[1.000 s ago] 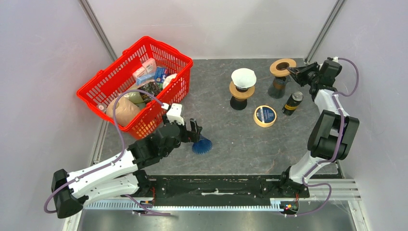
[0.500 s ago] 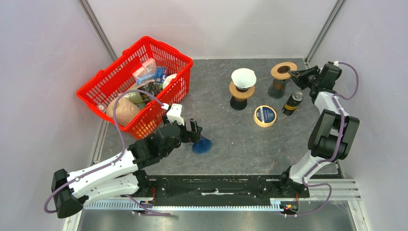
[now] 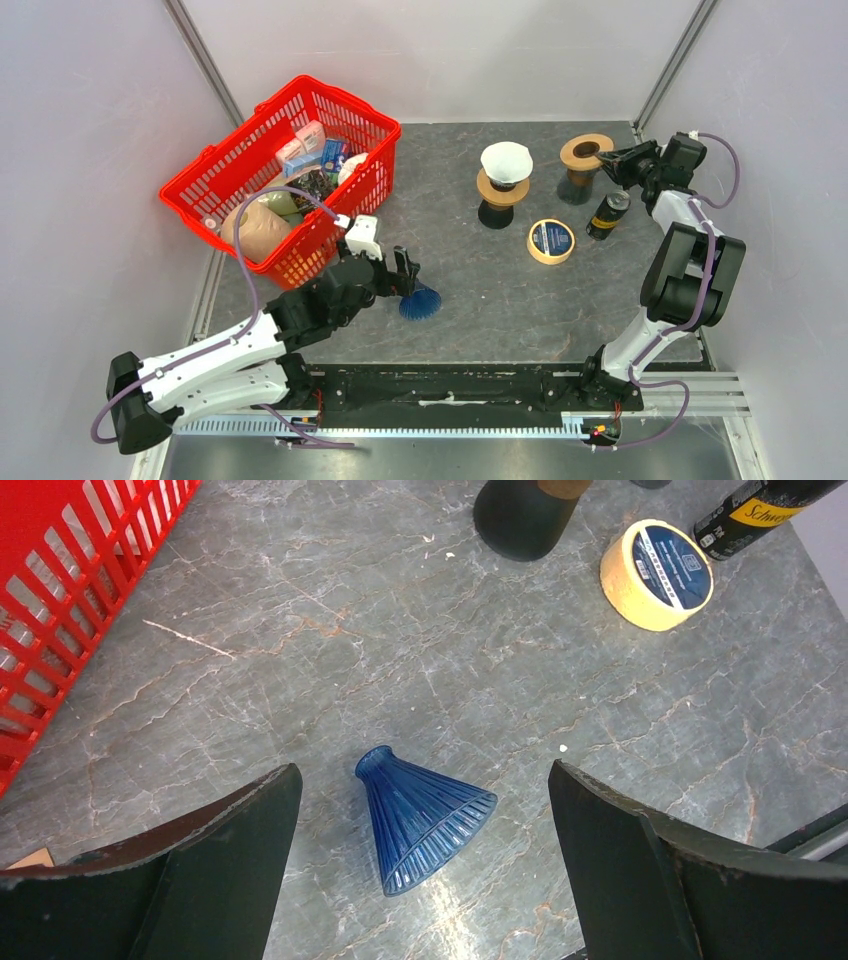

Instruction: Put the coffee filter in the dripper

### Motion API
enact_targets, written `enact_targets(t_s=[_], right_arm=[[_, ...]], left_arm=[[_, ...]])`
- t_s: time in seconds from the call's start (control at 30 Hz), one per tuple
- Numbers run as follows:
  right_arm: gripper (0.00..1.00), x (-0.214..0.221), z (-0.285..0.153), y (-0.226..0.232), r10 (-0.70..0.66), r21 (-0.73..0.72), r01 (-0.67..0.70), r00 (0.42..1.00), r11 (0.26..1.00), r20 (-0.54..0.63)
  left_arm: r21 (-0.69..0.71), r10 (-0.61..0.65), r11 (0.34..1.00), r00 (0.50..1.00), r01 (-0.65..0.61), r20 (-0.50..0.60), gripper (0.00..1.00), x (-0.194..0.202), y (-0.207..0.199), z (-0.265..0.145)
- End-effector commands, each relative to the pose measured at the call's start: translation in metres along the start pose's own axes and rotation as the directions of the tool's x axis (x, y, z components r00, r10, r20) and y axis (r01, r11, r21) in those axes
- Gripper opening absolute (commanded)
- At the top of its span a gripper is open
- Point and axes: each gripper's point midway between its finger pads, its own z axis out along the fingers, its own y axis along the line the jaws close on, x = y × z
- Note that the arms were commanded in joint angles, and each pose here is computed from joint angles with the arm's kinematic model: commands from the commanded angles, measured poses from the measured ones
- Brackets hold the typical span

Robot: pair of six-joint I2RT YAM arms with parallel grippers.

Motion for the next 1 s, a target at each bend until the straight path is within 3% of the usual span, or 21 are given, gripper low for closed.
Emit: enact_targets(t_s=[0.0, 0.2, 0.53, 0.8, 0.97], right_arm=[[0.32, -0.007, -0.003, 0.005, -0.015, -0.018, 0.016, 1.0, 1.0, 0.018], [0.55, -0.015, -0.011, 0.005, -0.039, 0.04, 0.037, 0.998, 0.999, 0.051], [0.62, -0.021, -0.019, 0.01, -0.066, 0.099, 0.062, 0.997, 0.993, 0.043], [0.73, -0.043, -0.041, 0.006, -0.183, 0.256, 0.152, 0.978, 0.955, 0.103], [0.97, -0.06, -0.066, 0.015, -0.307, 0.329, 0.246, 0.94, 0.912, 0.147]], left_arm=[[0.001, -0.055, 0.998, 0.997, 0.055, 0.049, 1.0, -0.013, -0.001, -0.003], [0.001, -0.056, 0.998, 0.997, 0.056, 0.05, 1.0, -0.012, 0.0, -0.005], [0.013, -0.059, 0.998, 0.997, 0.059, 0.043, 1.0, -0.009, 0.002, -0.009], [-0.029, -0.063, 0.998, 0.998, 0.064, 0.027, 1.0, -0.005, 0.01, -0.012], [-0.071, -0.069, 0.995, 0.998, 0.069, -0.007, 1.0, 0.005, 0.019, -0.013]])
